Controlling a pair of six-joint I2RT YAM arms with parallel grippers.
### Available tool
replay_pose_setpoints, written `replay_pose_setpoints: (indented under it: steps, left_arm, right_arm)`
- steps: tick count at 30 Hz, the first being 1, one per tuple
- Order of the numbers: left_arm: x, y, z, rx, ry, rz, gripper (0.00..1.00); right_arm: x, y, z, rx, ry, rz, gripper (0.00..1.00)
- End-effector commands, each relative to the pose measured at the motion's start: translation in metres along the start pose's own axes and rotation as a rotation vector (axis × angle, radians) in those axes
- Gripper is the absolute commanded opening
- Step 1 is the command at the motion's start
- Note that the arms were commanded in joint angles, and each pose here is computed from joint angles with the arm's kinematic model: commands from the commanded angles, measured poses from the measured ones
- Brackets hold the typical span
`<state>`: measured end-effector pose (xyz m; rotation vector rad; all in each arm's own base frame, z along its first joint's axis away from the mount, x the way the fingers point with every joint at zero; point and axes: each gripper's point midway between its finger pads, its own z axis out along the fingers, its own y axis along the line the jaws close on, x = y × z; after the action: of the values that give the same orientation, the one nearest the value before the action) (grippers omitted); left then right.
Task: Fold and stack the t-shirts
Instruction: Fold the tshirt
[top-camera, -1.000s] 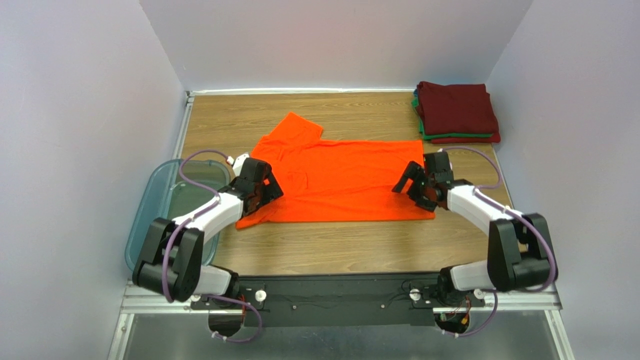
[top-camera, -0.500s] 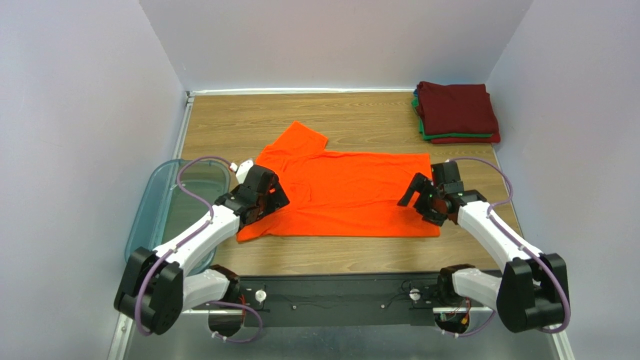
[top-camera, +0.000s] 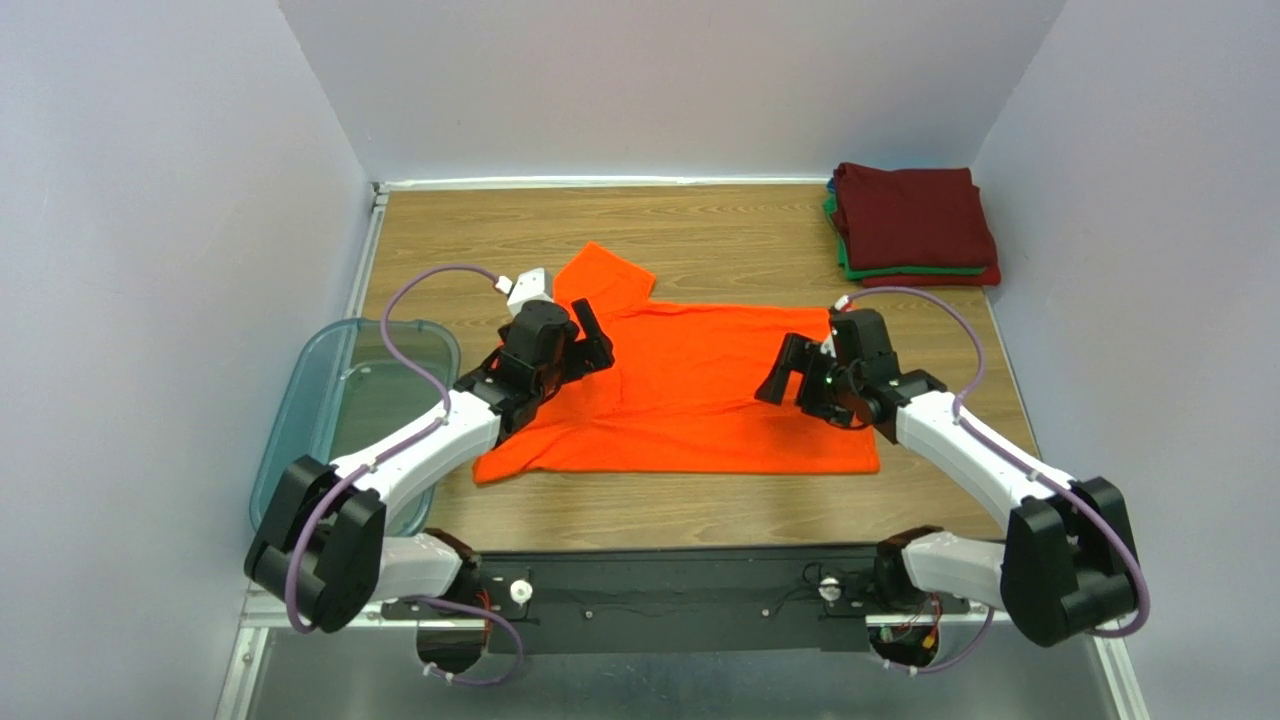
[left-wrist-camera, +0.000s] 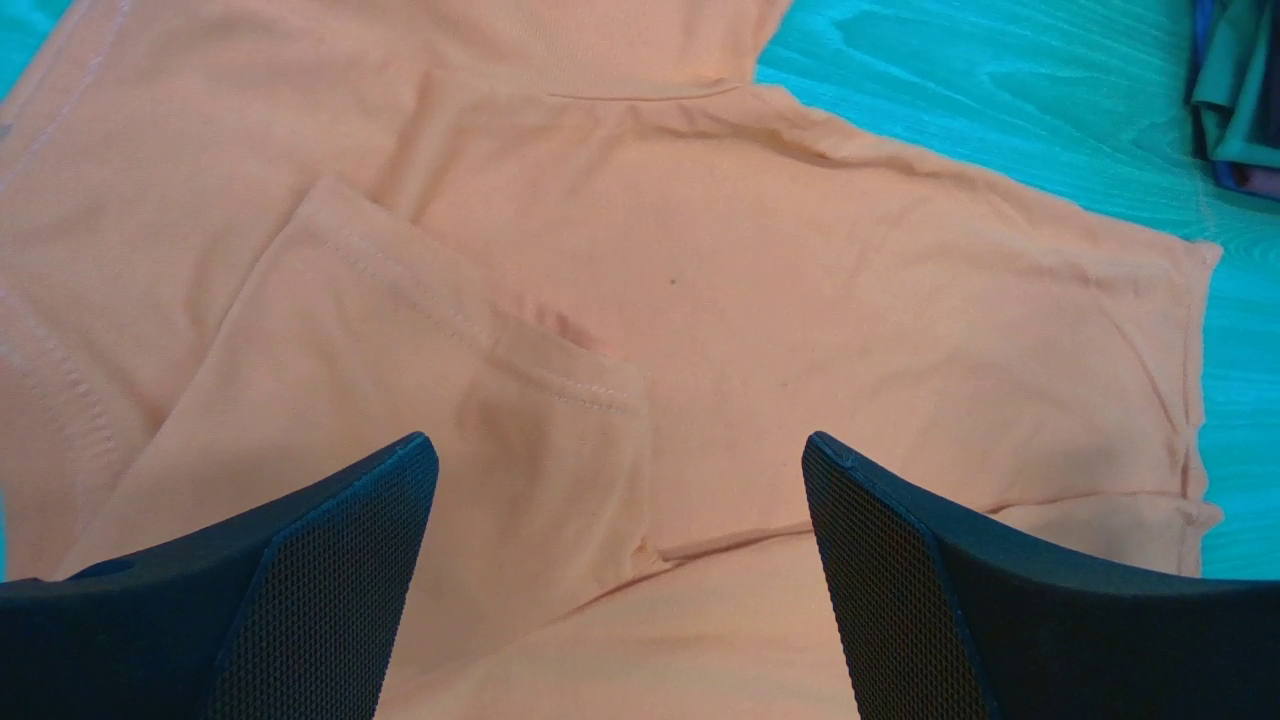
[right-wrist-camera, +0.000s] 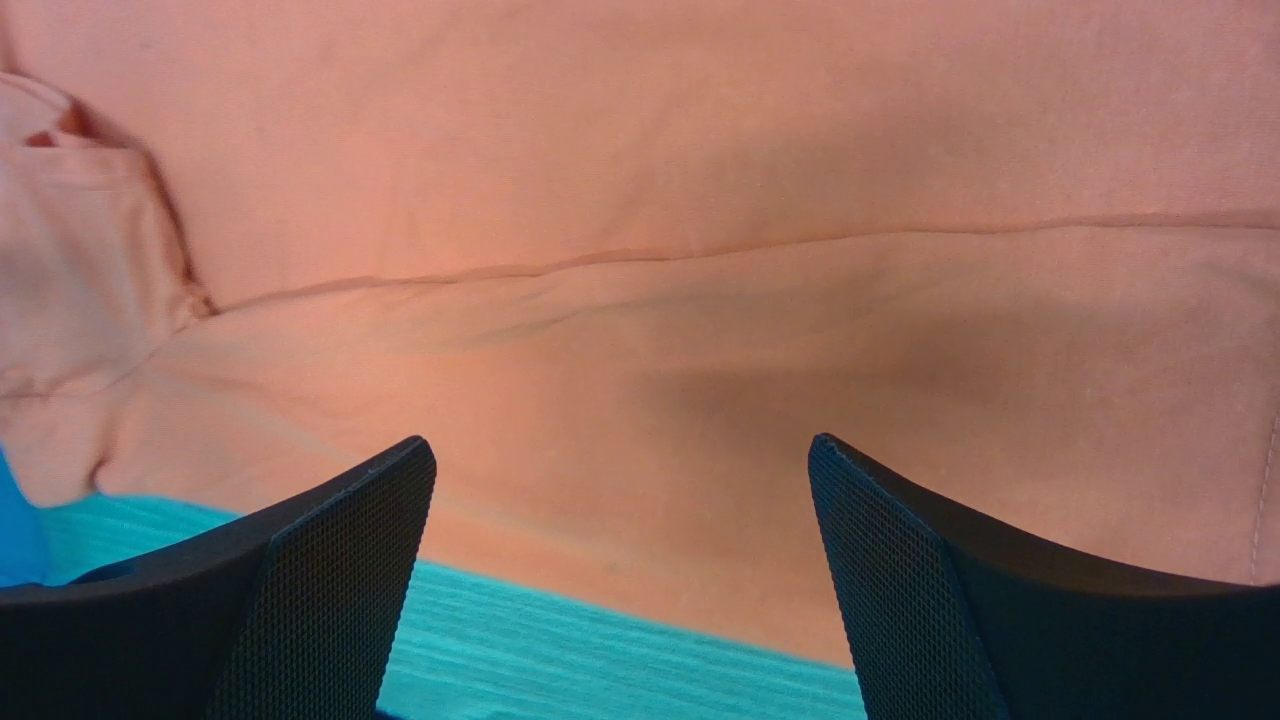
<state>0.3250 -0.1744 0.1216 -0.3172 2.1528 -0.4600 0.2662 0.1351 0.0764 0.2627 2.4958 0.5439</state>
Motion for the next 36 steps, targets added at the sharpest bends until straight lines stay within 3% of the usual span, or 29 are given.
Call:
replay_pose_setpoints:
  steps: [1,14,26,30,36]
  left_arm:
    - [-0.006,-0.018,0.01,0.098,-0.054,0.02,0.98]
    - [0.083,0.013,0.02,0.094,0.16,-0.044,0.98]
    - [0.143,0.037,-0.023,0.024,0.317,-0.119,0.98]
    - [0.134,0.034,-0.038,0.027,0.292,-0.133,0.98]
    - [0.082,0.009,-0.05,0.08,0.149,-0.118,0.98]
  right_arm:
    - [0.006,-0.003,0.015,-0.01,0.004,0.004,1.0]
    - [0.051,-0.03,0.023,0.034,0.068,0.072,1.0]
    - [0.086,-0.049,-0.005,0.108,0.121,0.187,1.0]
    - [0.086,-0.045,-0.018,0.099,0.124,0.188,1.0]
    - [0.043,-0.01,-0.037,-0.023,0.025,0.09,1.0]
